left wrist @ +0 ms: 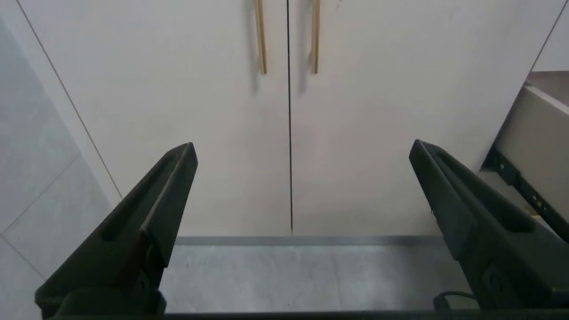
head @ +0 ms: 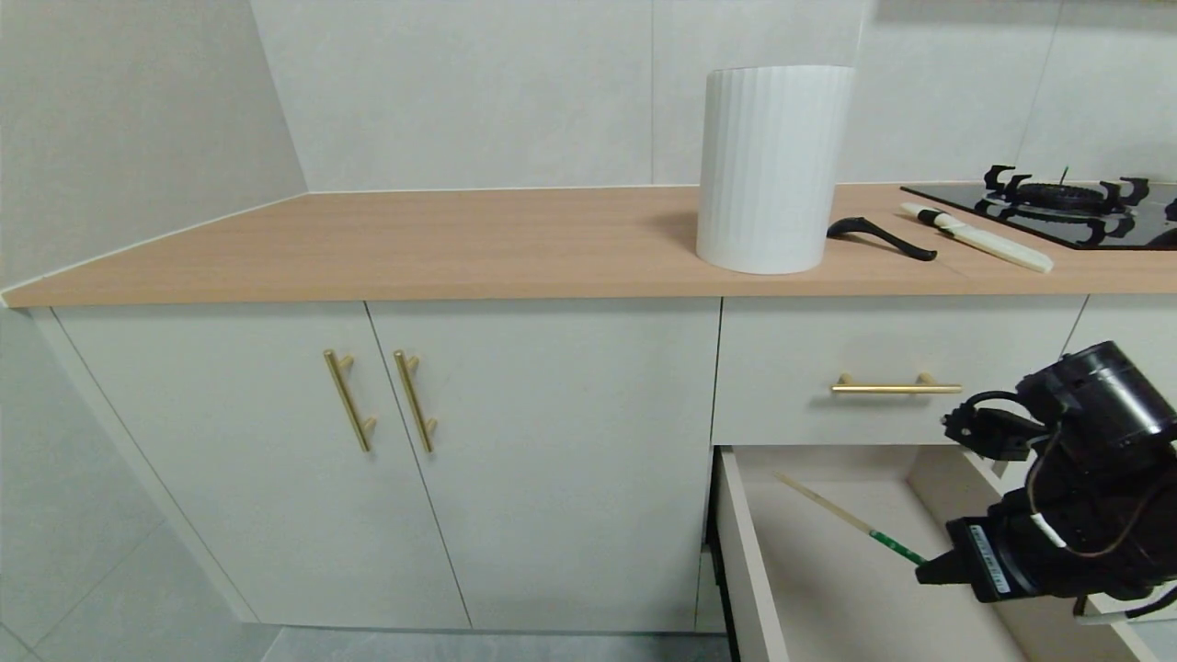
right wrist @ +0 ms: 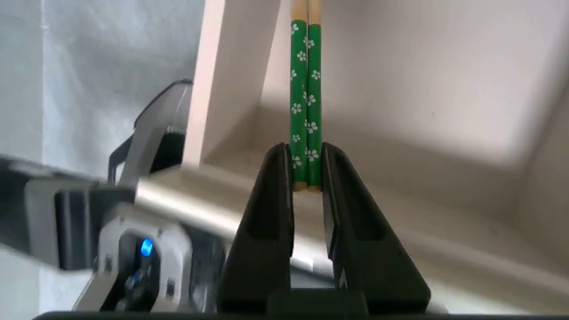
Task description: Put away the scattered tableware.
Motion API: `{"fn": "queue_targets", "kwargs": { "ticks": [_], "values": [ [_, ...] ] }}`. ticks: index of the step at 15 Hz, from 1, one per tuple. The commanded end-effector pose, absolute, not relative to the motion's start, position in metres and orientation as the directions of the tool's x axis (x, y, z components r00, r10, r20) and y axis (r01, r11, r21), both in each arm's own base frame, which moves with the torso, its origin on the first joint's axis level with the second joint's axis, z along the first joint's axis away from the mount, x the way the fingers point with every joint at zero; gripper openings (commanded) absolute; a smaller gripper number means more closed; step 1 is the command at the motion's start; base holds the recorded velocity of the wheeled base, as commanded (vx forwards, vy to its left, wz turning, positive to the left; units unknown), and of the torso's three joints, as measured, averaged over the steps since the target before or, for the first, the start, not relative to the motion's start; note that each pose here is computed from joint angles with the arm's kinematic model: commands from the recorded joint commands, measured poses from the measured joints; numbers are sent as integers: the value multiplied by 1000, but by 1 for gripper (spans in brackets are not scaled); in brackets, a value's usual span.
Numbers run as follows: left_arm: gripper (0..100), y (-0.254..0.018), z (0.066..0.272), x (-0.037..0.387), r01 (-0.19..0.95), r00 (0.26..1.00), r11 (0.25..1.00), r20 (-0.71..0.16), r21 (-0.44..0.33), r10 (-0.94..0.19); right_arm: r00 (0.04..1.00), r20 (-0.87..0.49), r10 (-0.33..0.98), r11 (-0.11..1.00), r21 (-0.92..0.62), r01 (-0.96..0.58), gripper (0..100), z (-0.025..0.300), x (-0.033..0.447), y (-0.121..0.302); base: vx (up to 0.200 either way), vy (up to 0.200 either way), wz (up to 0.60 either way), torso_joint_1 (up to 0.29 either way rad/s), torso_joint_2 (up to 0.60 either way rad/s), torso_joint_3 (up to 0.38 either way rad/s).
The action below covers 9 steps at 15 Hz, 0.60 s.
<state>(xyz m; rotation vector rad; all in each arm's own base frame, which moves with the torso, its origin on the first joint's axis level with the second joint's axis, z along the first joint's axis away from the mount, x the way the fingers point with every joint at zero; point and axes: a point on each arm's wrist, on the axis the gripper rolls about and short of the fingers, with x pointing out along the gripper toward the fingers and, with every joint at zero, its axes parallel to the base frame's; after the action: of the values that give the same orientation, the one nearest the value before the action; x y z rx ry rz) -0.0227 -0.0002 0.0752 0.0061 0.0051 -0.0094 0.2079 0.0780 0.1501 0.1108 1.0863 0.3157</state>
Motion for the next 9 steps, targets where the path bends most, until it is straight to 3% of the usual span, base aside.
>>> {"fn": "queue_targets", "kwargs": {
  "ticks": [1,9],
  "values": [
    [100,0,75,-23,9,1000,1000,-5,6,-9,330,-905,269,962,237,-134,0,103,235,86,0,0,0,0,0,0],
    [100,0,75,-23,9,1000,1000,-5,6,-9,266,-943,202,979,199,-40,0,28,273,94,0,0,0,0,0,0]
  ]
}}
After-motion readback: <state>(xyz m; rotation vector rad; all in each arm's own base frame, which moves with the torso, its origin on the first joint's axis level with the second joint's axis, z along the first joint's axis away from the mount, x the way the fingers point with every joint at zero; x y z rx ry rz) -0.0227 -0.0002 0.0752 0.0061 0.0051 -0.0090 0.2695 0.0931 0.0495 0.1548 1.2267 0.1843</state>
